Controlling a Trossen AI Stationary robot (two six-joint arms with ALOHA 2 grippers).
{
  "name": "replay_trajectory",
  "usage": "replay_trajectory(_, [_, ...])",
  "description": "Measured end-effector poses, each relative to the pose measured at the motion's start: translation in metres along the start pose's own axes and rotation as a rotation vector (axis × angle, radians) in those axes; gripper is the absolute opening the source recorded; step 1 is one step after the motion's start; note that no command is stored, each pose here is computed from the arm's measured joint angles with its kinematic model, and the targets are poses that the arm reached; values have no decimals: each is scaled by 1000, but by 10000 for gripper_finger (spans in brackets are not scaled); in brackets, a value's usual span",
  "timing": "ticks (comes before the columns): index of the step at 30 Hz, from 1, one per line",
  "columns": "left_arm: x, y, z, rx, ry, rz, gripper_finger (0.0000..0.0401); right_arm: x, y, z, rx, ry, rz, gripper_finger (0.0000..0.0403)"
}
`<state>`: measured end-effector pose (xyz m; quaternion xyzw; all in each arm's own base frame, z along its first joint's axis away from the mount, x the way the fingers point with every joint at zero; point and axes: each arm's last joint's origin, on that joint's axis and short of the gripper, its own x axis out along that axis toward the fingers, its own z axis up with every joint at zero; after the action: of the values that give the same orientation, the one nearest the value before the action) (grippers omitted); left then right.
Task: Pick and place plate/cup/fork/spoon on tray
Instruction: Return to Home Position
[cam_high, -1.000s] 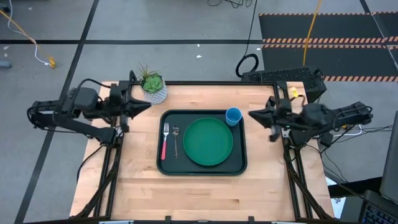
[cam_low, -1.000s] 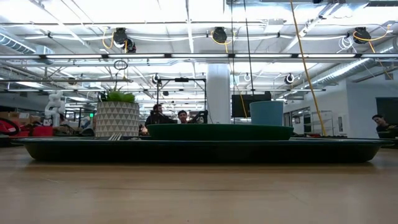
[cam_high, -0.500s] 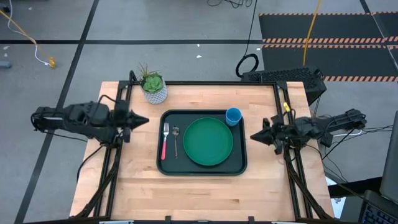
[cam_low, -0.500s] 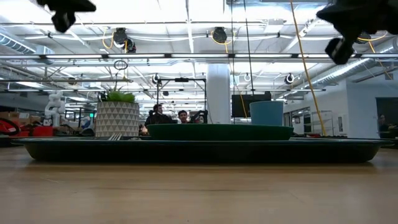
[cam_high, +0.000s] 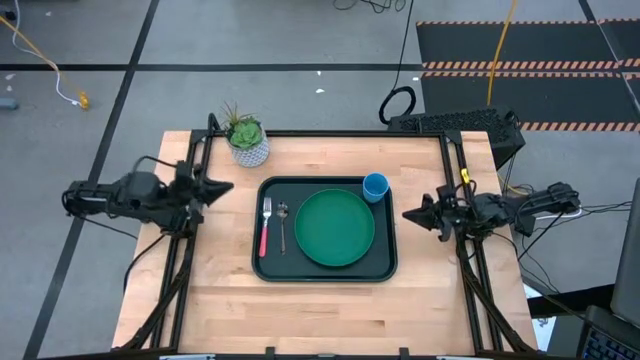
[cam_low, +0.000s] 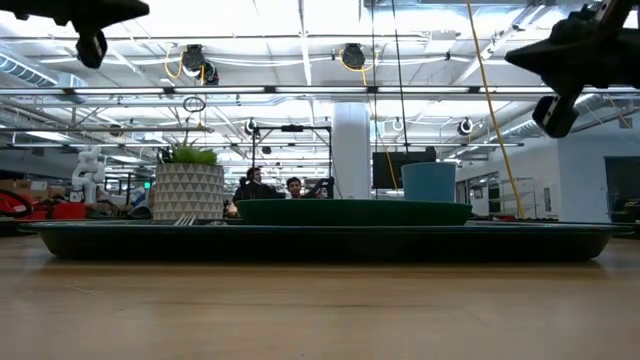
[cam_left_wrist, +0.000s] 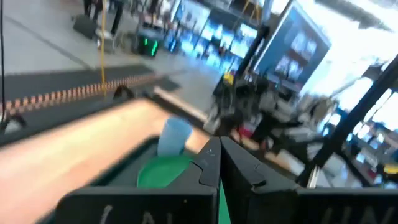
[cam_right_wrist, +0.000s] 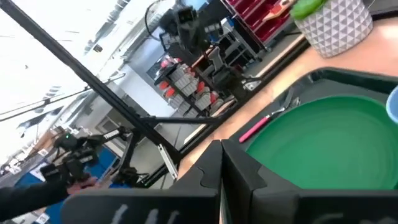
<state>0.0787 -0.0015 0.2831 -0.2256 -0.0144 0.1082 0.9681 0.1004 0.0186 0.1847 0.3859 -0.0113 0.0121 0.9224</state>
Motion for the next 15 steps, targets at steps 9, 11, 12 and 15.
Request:
replay_trajectory(9, [-4, 1, 2, 194, -27, -1, 7, 1, -11, -12, -28, 38, -35, 0])
replay_trajectory(11, [-4, 1, 2, 190, -27, -1, 7, 1, -11, -12, 26, 34, -32, 0])
replay_trajectory(12, [-4, 1, 2, 188, -26, -1, 7, 1, -11, -11, 51, 31, -30, 0])
replay_trajectory(15, [-4, 1, 2, 188, -27, -2, 8, 1, -11, -11, 124, 28, -29, 0])
